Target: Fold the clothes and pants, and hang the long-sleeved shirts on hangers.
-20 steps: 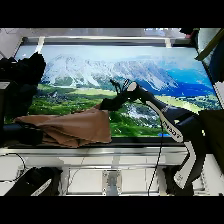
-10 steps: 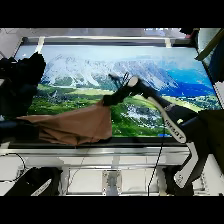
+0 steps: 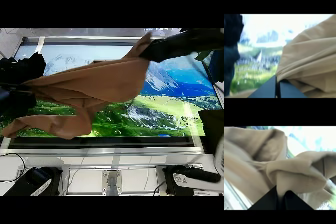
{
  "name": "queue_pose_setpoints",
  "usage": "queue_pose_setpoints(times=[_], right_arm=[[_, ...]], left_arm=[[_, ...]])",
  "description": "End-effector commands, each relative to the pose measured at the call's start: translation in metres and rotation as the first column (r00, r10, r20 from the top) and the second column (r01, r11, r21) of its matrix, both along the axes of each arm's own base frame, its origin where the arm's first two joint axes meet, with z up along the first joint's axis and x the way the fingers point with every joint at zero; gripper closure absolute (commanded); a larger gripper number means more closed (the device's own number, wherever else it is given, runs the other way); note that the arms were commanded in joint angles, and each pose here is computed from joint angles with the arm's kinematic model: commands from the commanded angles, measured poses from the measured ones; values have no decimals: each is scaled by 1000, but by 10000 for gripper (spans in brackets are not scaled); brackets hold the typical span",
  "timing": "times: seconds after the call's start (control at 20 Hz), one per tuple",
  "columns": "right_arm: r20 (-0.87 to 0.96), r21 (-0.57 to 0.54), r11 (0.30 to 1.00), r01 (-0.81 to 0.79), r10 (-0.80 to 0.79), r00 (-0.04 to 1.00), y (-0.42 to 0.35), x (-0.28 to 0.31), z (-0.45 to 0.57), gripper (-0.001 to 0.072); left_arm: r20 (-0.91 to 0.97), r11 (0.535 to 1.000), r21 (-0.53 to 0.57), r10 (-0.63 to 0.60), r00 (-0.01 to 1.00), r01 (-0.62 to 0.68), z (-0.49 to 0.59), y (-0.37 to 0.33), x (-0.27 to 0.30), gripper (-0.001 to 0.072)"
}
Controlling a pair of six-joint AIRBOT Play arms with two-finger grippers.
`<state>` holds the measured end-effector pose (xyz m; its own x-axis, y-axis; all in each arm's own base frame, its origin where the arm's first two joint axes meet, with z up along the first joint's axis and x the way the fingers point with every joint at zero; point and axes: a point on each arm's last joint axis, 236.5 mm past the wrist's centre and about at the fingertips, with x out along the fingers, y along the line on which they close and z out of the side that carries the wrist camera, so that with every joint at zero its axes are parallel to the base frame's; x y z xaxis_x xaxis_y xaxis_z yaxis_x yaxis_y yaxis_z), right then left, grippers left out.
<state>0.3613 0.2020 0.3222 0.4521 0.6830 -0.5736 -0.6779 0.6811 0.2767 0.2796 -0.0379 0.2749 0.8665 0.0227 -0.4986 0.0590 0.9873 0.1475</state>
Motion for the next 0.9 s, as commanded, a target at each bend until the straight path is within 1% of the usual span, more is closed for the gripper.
queue_pose_setpoints(times=[0.0,0.1,0.15,0.2,0.25,0.35,0.4,0.5,0.55,0.6,0.65,0.7,0.75,0.85], right_arm=[[90,-10,999,32,-31,995,-18,-80,47,670],[5,-81,991,107,-107,994,-34,-87,17,671],[-54,-123,982,143,-150,987,-40,-83,-6,670],[-115,-161,977,139,-159,981,-40,-79,-36,670],[-171,-174,976,129,-159,972,-34,-72,-65,670],[-237,-177,971,163,-203,950,-22,-45,-133,670],[-259,-171,964,206,-245,934,-20,-29,-170,670],[-320,-114,933,342,-360,876,-15,1,-224,667],[-341,-73,921,383,-383,858,-10,14,-239,585],[-372,-29,911,410,-391,842,-1,24,-249,348],[-378,-8,908,419,-390,840,4,34,-254,188],[-353,-17,913,408,-387,852,3,42,-257,186],[-302,-58,918,392,-390,870,-7,48,-258,186],[-233,-183,901,394,-429,873,-47,52,-258,195]], left_arm=[[62,999,-36,-27,998,29,12,-11,9,699],[27,999,-32,-25,999,26,3,-13,9,699],[-21,1000,-15,-15,1000,15,-10,-12,10,699],[-81,1000,19,5,997,-3,-29,-9,11,698],[-159,998,64,33,987,-23,-56,-5,12,698],[-308,989,142,74,948,-31,-119,0,12,698],[-376,984,177,91,922,-25,-149,2,10,699],[-488,975,223,108,866,5,-197,0,4,699],[-518,971,238,114,848,14,-209,-1,3,698],[-536,967,253,122,835,21,-217,-1,6,699],[-544,965,261,123,830,28,-223,-3,10,699],[-549,963,267,121,827,36,-228,-5,14,698],[-555,961,272,121,823,42,-232,-6,16,698],[-565,959,278,122,816,49,-238,-8,18,698]])
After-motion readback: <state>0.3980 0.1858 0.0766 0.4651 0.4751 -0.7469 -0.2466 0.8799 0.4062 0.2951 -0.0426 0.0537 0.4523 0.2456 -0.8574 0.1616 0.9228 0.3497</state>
